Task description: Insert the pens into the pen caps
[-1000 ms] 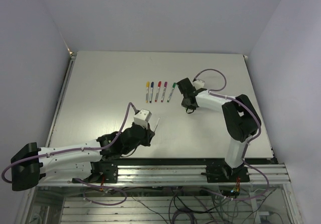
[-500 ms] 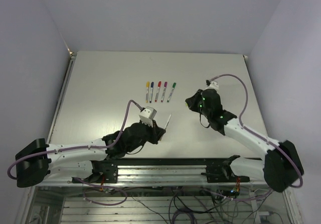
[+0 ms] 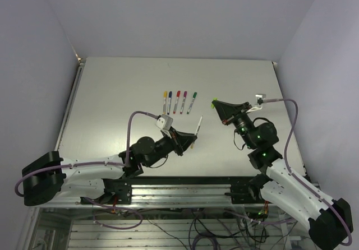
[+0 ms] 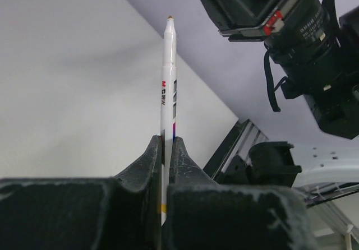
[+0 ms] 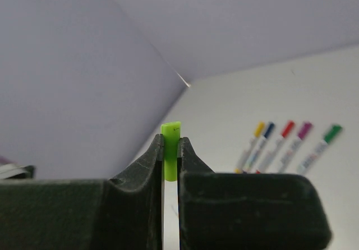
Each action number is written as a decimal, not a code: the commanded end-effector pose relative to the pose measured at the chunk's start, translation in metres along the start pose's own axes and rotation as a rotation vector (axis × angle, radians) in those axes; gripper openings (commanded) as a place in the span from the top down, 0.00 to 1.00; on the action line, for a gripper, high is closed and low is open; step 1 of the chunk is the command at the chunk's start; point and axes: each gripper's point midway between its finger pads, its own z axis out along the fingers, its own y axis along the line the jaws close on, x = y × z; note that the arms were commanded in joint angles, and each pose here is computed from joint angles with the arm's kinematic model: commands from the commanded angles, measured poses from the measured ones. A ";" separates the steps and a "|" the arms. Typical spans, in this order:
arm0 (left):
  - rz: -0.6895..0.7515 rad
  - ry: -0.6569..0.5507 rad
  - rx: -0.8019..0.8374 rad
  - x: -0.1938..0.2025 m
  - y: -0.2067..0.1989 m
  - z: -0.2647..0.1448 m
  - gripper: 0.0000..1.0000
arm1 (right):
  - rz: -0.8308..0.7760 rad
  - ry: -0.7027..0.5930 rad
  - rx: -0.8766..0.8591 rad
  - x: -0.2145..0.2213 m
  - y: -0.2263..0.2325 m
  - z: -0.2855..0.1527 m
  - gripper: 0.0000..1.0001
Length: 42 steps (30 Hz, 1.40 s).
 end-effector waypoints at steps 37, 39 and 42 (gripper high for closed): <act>-0.063 -0.161 0.142 -0.039 -0.034 0.010 0.93 | 0.131 -0.019 -0.342 -0.003 0.064 -0.011 1.00; -0.064 -0.160 0.140 -0.039 -0.034 0.010 0.93 | 0.135 -0.011 -0.340 -0.001 0.064 -0.012 1.00; -0.065 -0.159 0.137 -0.039 -0.033 0.010 0.93 | 0.141 -0.003 -0.338 0.002 0.062 -0.013 1.00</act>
